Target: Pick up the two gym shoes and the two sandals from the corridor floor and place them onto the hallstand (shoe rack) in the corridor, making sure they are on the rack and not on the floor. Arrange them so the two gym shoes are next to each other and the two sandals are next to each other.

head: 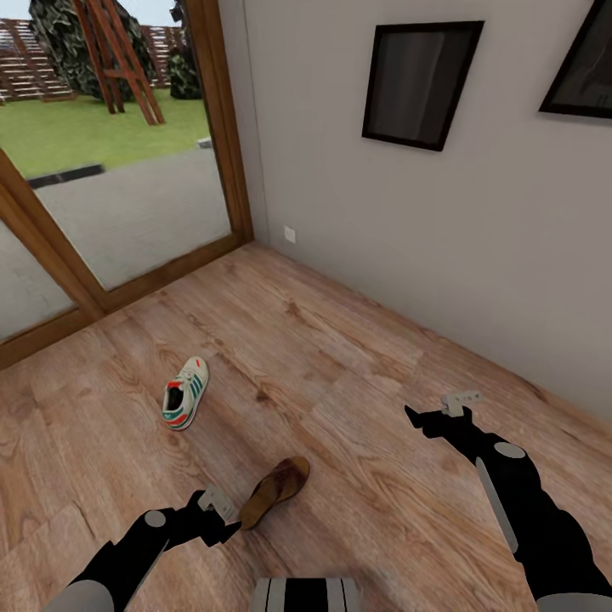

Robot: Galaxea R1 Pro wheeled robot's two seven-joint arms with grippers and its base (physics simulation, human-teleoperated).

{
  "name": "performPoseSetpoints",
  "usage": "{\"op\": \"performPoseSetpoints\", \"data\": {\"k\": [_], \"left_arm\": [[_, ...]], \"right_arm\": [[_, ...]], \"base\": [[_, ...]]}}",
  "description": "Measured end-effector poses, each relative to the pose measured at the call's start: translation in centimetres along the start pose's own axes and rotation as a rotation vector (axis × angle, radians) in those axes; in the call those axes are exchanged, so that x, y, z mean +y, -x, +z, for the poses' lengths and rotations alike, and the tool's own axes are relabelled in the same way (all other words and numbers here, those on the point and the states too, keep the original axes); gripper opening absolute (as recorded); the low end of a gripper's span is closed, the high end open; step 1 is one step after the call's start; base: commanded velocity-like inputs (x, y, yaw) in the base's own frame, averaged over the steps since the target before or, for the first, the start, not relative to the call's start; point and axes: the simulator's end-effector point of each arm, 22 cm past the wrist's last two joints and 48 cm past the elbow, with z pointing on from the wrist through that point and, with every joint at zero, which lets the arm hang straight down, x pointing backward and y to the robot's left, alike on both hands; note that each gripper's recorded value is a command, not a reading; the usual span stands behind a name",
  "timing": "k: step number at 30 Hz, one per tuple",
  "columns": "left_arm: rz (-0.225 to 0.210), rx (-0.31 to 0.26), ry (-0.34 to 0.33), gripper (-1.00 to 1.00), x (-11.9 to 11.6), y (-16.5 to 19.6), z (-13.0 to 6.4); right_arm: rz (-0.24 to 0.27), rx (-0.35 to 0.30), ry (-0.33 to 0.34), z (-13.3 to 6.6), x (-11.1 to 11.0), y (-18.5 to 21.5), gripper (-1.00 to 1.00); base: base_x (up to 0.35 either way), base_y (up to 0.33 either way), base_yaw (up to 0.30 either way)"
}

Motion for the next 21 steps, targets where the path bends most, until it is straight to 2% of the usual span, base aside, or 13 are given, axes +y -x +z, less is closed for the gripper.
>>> {"op": "performPoseSetpoints", "data": {"k": [5, 12, 21], "left_arm": [[0.001, -0.005, -0.001, 1.00, -0.1, 0.3, 0.1], [0.011, -0.039, -0.001, 1.00, -0.6, 2.8, 0.5], [-0.011, -0.005, -0.012, 1.00, -1.2, 2.7, 1.7]], "right_arm": [[0.002, -0.001, -0.001, 0.0, -0.1, 0.0, 1.00], [0.010, 0.001, -0.012, 0.0, -0.7, -0.1, 1.00], [0.032, 0.033, -0.032, 0.7, -1.8, -2.1, 1.00]], "base": [[0.000, 0.000, 0.000], [0.000, 0.000, 0.000], [0.000, 0.000, 0.000]]}}
